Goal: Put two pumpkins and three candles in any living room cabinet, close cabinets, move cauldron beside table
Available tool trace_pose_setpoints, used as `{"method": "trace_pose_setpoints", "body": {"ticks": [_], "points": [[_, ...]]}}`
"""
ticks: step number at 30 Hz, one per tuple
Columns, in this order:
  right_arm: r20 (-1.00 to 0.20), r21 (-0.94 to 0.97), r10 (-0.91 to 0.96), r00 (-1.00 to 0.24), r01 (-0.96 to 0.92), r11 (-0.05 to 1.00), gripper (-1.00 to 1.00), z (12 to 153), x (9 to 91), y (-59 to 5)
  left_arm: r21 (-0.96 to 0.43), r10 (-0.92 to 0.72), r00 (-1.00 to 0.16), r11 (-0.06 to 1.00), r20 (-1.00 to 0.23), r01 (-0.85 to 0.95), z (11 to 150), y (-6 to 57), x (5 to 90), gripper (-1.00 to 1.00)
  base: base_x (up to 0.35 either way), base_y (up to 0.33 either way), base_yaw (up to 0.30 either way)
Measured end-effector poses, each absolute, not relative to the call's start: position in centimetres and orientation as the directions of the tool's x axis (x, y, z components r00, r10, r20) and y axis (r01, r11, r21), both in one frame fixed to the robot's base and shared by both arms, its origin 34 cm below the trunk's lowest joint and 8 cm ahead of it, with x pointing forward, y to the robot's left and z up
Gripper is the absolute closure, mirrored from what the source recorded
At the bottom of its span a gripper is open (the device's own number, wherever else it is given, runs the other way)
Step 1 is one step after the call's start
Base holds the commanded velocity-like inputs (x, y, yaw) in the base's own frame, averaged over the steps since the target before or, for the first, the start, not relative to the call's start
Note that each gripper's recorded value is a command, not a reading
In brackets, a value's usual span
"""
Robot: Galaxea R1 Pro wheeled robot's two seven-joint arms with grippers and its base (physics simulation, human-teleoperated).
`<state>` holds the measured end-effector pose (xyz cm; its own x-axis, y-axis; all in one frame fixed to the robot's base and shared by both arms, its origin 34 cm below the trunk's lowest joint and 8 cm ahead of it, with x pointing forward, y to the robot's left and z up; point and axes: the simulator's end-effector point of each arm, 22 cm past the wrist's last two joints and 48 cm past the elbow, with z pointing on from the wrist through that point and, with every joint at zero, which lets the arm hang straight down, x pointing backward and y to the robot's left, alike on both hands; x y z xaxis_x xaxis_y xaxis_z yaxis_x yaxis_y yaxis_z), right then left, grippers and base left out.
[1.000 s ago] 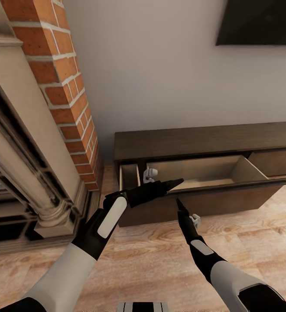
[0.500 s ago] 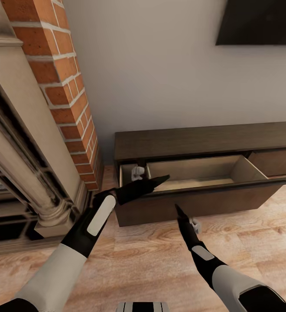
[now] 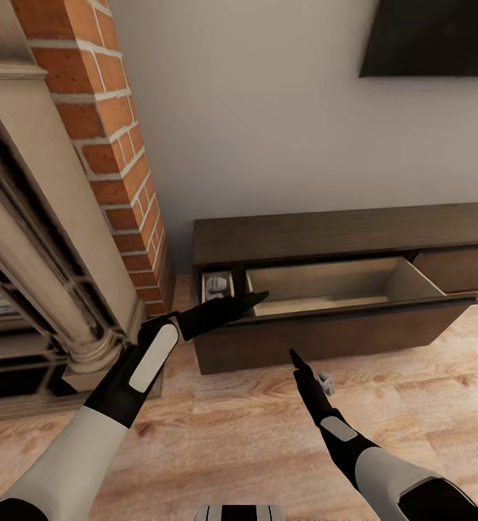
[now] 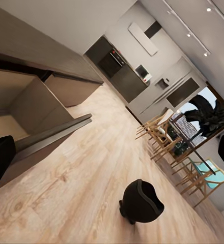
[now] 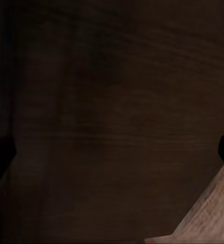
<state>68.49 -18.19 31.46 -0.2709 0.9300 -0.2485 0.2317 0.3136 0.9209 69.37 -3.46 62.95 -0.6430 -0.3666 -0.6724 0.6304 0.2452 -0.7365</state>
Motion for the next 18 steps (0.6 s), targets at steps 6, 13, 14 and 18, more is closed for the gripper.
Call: {"method": "trace_pose_setpoints", "body": {"ticks": [6,13,14,18], "points": [[-0.250,0.924,0.930,-0.270,0.221,0.313,-1.00,31.93,68.63,-18.15,-0.733,-0.365,-0.640,0.244,-0.676,0.635,63.33,-3.45,69.23,-1.00,-0.009,0.001,0.000],[-0.251,0.924,0.930,-0.270,0.220,0.313,-1.00,32.00,68.65,-18.14,-0.733,-0.363,-0.641,0.245,-0.676,0.635,63.31,-3.47,69.22,-1.00,-0.023,0.000,0.000],[-0.251,0.924,0.930,-0.270,0.220,0.313,-1.00,32.00,68.65,-18.14,-0.733,-0.362,-0.641,0.246,-0.676,0.634,63.25,-3.46,69.22,-1.00,-0.003,0.000,0.000],[-0.251,0.923,0.930,-0.269,0.222,0.314,-1.00,31.95,68.64,-18.17,-0.733,-0.362,-0.642,0.246,-0.676,0.634,63.23,-3.47,69.20,-1.00,-0.001,0.000,0.000]]}}
